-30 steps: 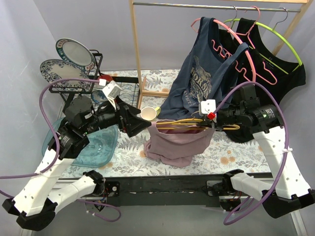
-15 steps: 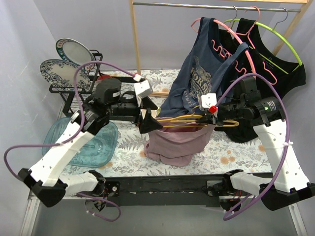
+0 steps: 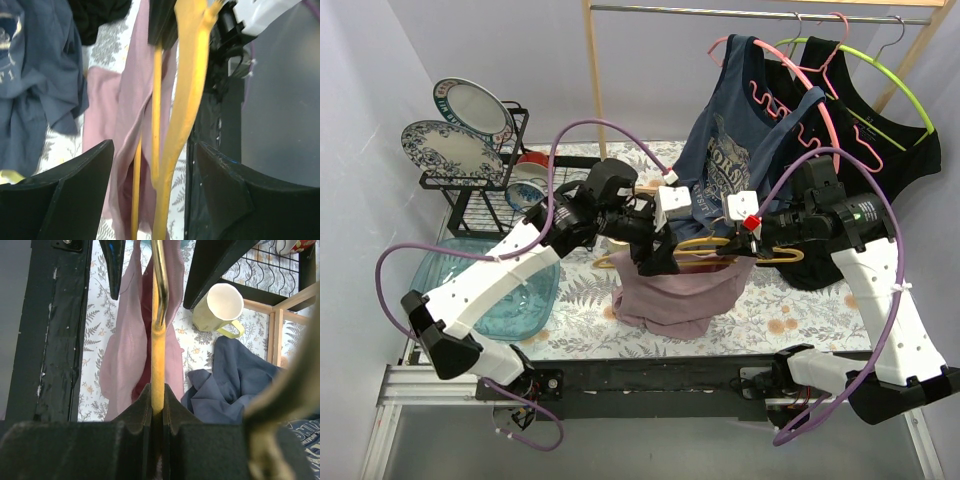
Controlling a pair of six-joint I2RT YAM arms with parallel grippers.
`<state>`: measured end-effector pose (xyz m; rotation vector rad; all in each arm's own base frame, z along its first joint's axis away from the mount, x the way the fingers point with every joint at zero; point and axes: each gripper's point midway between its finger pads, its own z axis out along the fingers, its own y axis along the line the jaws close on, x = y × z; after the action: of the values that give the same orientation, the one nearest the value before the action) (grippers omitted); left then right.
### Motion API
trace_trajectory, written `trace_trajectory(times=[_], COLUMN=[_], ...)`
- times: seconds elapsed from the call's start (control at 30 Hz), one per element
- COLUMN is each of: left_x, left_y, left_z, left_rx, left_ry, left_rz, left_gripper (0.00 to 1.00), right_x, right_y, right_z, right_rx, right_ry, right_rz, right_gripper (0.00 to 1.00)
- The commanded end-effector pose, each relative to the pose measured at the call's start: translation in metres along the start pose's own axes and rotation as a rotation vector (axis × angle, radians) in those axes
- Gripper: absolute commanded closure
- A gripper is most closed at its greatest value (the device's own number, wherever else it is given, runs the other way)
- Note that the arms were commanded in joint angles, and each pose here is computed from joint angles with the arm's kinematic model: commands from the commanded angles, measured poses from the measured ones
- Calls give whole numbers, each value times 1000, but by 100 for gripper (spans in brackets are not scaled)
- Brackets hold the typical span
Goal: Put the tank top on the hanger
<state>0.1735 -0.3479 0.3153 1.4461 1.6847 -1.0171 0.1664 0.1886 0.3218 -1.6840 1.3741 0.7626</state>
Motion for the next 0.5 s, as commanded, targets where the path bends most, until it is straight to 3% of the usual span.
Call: trace_trajectory(times=[0.0,0.03,0.1,0.13,0.27,0.37,0.4,0.47], left_x=[7,11,8,6,-13,-17,-13,-9], left_y=[-1,-1,4,4,5,0,-4,-10], left_z=[-18,-17,-20,-20,-30,-32,-30,-33], left_rx=[-86,-100,-150,-161,-221,-216,-198,-186], left_ry=[35,43,31,26,-69,-95,-85,-95], left_rz=[56,58,78,88,65,-4,-41,-65], left_gripper=[39,56,79,100,100,100,100,100], right_x=[-21,-21,-21,-22,-26,-35,-39,-46], right_y=[-2,-3,-4,-4,-6,-15,-17,-25], right_z=[-5,-3,-3,-2,-4,-12,-14,-22], right_rx=[-5,-11,-14,-19,-8,50,66,110], right_ry=[-62,-62,-66,-68,-72,-67,-67,-64], right_rz=[-24,-13,-4,2,28,34,35,42], right_gripper=[99,99,99,99,99,68,51,40])
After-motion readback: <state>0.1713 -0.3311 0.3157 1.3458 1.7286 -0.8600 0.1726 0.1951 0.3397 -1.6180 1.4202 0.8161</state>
